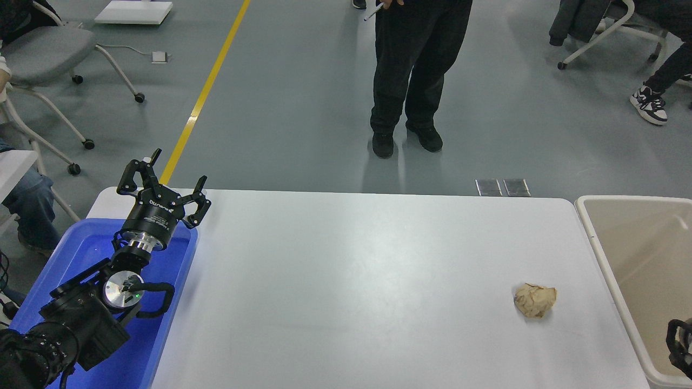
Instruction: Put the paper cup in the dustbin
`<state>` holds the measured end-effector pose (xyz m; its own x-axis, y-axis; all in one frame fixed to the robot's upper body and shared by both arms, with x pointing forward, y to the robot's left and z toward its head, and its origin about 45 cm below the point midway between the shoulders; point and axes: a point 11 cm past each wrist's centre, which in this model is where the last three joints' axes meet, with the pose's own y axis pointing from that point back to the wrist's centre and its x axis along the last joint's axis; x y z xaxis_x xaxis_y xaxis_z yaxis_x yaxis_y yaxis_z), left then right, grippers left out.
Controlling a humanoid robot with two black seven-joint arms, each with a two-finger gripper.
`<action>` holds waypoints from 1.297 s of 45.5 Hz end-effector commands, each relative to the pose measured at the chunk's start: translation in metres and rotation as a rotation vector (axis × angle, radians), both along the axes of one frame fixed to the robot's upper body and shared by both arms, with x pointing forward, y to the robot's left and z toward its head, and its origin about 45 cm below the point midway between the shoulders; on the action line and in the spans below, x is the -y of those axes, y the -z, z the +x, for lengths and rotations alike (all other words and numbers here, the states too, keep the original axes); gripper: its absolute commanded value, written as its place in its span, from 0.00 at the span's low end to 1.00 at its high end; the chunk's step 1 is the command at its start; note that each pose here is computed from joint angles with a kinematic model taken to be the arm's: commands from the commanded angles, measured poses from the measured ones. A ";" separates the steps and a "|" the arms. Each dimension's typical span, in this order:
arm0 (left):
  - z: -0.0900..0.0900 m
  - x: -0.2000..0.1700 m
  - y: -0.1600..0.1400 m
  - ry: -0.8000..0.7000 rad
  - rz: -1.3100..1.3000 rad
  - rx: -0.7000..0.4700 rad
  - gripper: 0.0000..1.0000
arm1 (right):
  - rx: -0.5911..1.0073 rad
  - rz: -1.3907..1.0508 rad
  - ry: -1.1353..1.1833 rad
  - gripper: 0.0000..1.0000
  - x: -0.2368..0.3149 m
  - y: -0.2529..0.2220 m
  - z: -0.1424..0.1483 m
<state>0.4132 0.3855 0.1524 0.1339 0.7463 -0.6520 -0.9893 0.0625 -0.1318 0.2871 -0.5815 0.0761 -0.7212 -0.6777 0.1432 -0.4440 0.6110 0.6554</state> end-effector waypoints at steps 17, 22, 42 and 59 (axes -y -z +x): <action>0.000 0.000 0.000 0.001 -0.001 0.001 1.00 | 0.396 0.159 -0.446 1.00 -0.040 -0.087 0.103; 0.000 0.000 0.000 0.001 -0.001 0.001 1.00 | 0.479 0.167 -0.516 1.00 -0.054 -0.106 0.122; 0.000 0.000 0.000 0.000 0.000 0.000 1.00 | 0.597 0.190 -0.800 1.00 -0.136 -0.130 0.171; 0.000 0.000 0.000 0.000 0.000 0.000 1.00 | 0.675 0.287 -0.969 1.00 -0.228 -0.144 0.203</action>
<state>0.4132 0.3855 0.1524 0.1338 0.7465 -0.6518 -0.9893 0.0623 -0.1317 0.4712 -0.4136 0.2103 0.1073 -0.9574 -0.2682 -0.9577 -0.1719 0.2307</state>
